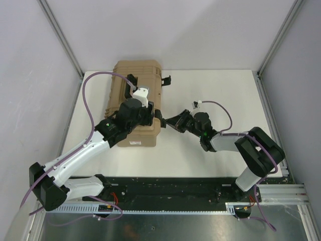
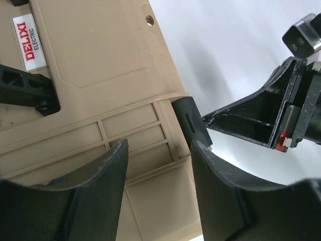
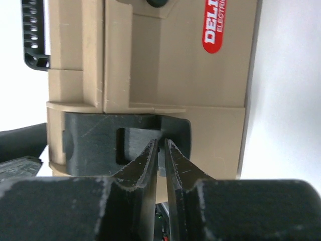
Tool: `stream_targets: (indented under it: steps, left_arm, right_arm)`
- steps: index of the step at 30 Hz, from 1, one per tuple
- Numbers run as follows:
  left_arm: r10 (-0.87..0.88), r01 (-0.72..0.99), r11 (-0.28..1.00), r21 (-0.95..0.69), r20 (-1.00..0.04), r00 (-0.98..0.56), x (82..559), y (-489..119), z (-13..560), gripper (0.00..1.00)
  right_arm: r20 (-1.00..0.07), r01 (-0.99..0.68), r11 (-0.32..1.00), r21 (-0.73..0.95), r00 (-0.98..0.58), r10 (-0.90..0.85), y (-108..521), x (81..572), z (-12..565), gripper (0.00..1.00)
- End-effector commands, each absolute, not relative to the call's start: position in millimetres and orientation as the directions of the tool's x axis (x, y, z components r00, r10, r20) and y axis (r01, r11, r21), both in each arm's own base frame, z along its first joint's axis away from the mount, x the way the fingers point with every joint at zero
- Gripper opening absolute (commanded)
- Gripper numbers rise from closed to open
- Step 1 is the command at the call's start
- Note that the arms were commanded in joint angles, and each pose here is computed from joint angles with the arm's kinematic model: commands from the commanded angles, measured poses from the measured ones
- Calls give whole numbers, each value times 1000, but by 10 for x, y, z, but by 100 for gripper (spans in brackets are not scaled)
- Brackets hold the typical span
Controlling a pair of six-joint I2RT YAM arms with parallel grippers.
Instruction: Pack the tool kit
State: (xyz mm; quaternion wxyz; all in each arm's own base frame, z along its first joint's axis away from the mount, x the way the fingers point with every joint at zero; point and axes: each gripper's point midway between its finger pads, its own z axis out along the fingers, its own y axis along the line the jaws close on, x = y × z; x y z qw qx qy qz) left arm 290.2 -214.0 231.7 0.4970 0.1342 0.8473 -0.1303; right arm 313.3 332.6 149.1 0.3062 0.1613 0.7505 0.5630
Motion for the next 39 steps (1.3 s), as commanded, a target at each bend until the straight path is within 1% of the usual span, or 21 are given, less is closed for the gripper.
stream_targets:
  steps: [1, 11, 16, 19, 22, 25, 28, 30, 32, 34, 39]
  left_arm:
    - [240, 390, 918, -70, -685, -688, 2428, -2060, 1541, 57]
    - [241, 390, 918, -70, -683, -690, 2423, -2064, 1533, 58]
    - [237, 390, 918, -71, -690, -684, 2437, -2071, 1569, 59]
    - [230, 390, 918, -71, -705, -670, 2468, -2085, 1651, 60]
    - [216, 390, 918, -70, -737, -641, 2533, -2106, 1830, 64]
    - [194, 388, 919, -67, -781, -594, 2625, -2128, 2108, 71]
    - [156, 376, 924, -68, -832, -532, 2741, -2144, 2471, 81]
    - [126, 359, 931, -72, -859, -496, 2835, -2126, 2698, 87]
    - [87, 335, 938, -87, -878, -471, 2951, -2067, 2897, 91]
    - [47, 301, 948, -104, -889, -455, 3073, -1956, 3042, 93]
    - [-68, 143, 980, -139, -908, -413, 3375, -1472, 3265, 95]
  right_arm:
    - [-165, 55, 481, 875, -900, 404, 3395, 2495, 615, 16]
    - [-188, 13, 449, 894, -897, 400, 3466, 2509, 722, 18]
    - [-241, -2, 488, 873, -871, 428, 3362, 2568, 810, 19]
    - [-275, -5, 513, 858, -850, 450, 3268, 2622, 897, 23]
    - [-310, -13, 538, 843, -828, 467, 3174, 2685, 1002, 33]
    - [-365, -33, 568, 822, -796, 483, 3058, 2782, 1163, 50]
    - [-421, -71, 586, 807, -765, 487, 2958, 2911, 1371, 63]
    - [-469, -117, 600, 791, -745, 473, 2928, 2999, 1531, 70]
    - [-519, -175, 606, 776, -723, 456, 2931, 3089, 1724, 75]
    - [-564, -236, 607, 759, -704, 432, 2967, 3173, 1914, 78]
    - [-665, -376, 603, 704, -647, 373, 3136, 3422, 2376, 79]
